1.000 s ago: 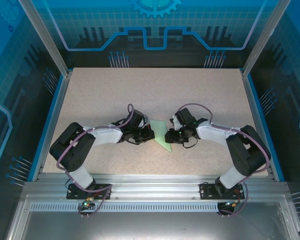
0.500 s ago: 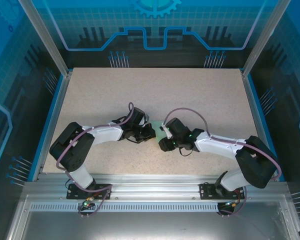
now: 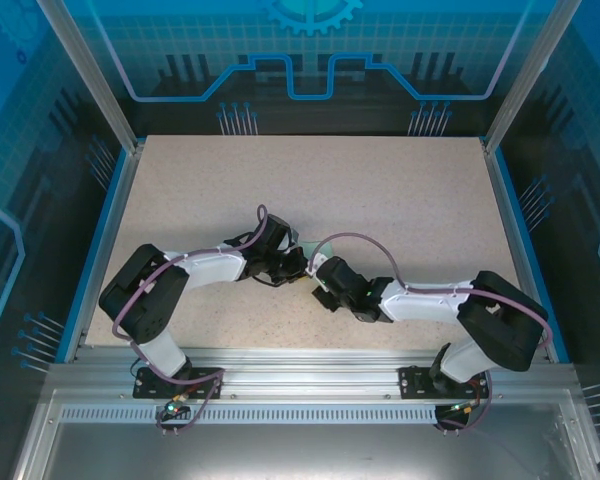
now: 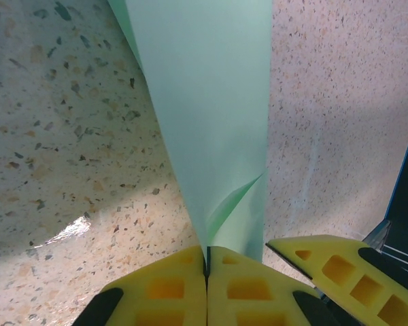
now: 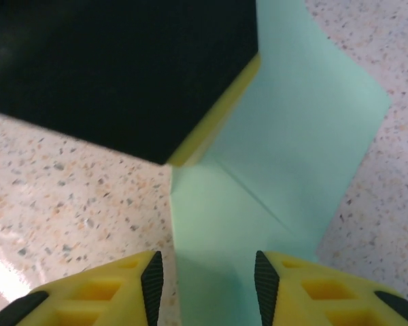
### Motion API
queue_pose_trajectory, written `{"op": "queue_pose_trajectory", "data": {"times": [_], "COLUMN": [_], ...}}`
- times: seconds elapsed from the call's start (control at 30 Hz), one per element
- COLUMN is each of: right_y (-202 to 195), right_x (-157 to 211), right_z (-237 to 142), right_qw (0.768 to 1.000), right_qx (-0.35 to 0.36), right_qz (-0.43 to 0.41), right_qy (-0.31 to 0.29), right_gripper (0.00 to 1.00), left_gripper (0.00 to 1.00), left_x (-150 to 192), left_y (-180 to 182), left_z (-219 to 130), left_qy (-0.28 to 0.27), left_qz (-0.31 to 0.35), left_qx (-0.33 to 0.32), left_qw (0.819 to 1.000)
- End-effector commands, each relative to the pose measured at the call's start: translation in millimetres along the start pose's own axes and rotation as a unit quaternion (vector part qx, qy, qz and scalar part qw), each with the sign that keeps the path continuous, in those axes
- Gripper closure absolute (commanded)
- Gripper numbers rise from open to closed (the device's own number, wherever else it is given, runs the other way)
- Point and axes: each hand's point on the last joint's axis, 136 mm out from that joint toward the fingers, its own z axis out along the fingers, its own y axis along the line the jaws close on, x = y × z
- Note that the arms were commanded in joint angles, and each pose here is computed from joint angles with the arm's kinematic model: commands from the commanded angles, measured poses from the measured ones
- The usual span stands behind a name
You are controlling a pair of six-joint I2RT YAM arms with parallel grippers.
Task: Fold a paper plane with a square sheet of paper (pick it up from the middle)
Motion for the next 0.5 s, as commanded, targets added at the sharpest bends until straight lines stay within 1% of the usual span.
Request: {"op": "queue_pose_trajectory", "data": {"times": [0.0,0.17,0.27,0.4,0.47], "right_y": [-0.5,2.5,0.9,0.6,1.5], "right_x": [1.1,7.3,7.9,8.7,9.6], "right_z": [5.3,10.1,10.6,10.0,9.8], "right_qw": [0.999,0.999,0.999,0.999,0.999], "right_qx": [0.024,0.023,0.029,0.029,0.027], "right_qz": [-0.027,-0.034,-0.033,-0.029,-0.026], "right_qy": [-0.006,0.000,-0.002,-0.002,-0.001], "right_gripper": [0.59,0.61,0.65,0.74,0.80], "left_gripper": [0.93,0.93,0.93,0.92,0.91], "left_x": [-0.7,-0.8,-0.9,-0.4,-0.4], "left_y": [-5.8,-5.6,-6.1,-5.1,-4.8], "left_z": [0.5,1.0,0.6,1.0,1.0], "left_qy": [0.012,0.014,0.013,0.013,0.014], "left_qz": [0.001,-0.001,0.000,0.000,0.000], "left_qx": [0.008,0.009,0.009,0.007,0.007], "left_qw": [1.000,1.000,1.000,1.000,1.000]}}
